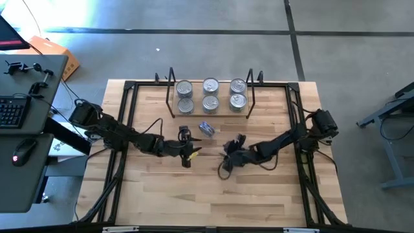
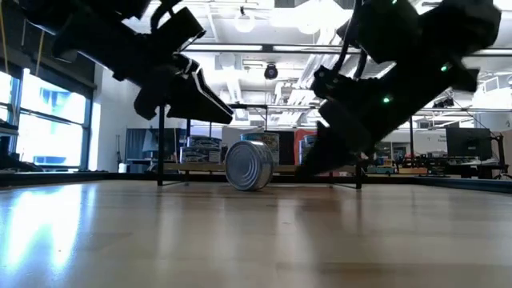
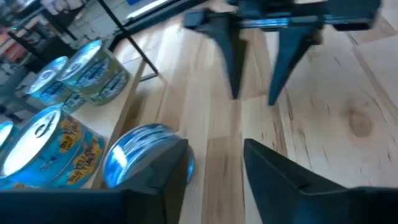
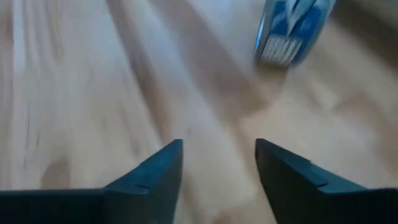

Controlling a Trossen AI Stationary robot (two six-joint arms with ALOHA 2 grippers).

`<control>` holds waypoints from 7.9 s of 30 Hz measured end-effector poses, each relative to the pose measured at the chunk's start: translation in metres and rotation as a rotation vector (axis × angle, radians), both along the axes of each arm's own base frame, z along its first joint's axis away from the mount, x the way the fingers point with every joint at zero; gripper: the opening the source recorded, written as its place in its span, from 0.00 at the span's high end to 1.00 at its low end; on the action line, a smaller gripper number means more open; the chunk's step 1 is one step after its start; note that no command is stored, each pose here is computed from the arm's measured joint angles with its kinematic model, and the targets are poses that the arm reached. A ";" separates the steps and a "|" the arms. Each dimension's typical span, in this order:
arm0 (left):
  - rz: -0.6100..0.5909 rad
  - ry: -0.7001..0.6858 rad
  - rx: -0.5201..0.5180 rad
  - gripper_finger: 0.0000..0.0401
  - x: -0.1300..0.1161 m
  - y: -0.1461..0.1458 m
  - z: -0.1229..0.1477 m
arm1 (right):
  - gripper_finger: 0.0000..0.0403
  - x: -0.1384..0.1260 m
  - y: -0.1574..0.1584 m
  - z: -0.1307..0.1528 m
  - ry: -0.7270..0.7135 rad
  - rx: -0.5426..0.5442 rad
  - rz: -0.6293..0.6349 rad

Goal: Stack canned seafood by type on shelf
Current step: Stack the blue tuna can on top of the other blue tuna can on the shelf

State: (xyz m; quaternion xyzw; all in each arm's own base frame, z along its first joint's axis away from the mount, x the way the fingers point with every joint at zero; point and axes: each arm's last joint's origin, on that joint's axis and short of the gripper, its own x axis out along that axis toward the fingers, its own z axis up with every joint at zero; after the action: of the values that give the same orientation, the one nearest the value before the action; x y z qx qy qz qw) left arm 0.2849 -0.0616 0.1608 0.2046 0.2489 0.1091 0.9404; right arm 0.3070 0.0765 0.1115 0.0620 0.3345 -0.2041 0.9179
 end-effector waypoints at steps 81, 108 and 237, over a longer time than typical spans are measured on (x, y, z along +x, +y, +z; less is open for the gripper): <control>-0.279 0.335 0.111 0.87 0.012 0.060 -0.051 | 0.36 -0.002 0.040 0.011 -0.074 -0.037 0.206; -0.227 0.079 -0.234 1.00 0.020 0.015 -0.019 | 0.36 0.014 0.023 0.003 0.106 -0.704 0.553; 0.271 0.514 0.503 0.35 -0.032 0.117 0.033 | 0.54 0.027 0.038 0.051 -0.366 -0.139 0.332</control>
State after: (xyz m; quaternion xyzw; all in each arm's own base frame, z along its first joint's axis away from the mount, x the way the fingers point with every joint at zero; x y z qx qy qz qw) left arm 0.2533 0.0553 0.1936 0.4149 0.4668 0.2352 0.7448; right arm 0.3341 0.1141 0.1621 -0.0213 0.1535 -0.0584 0.9862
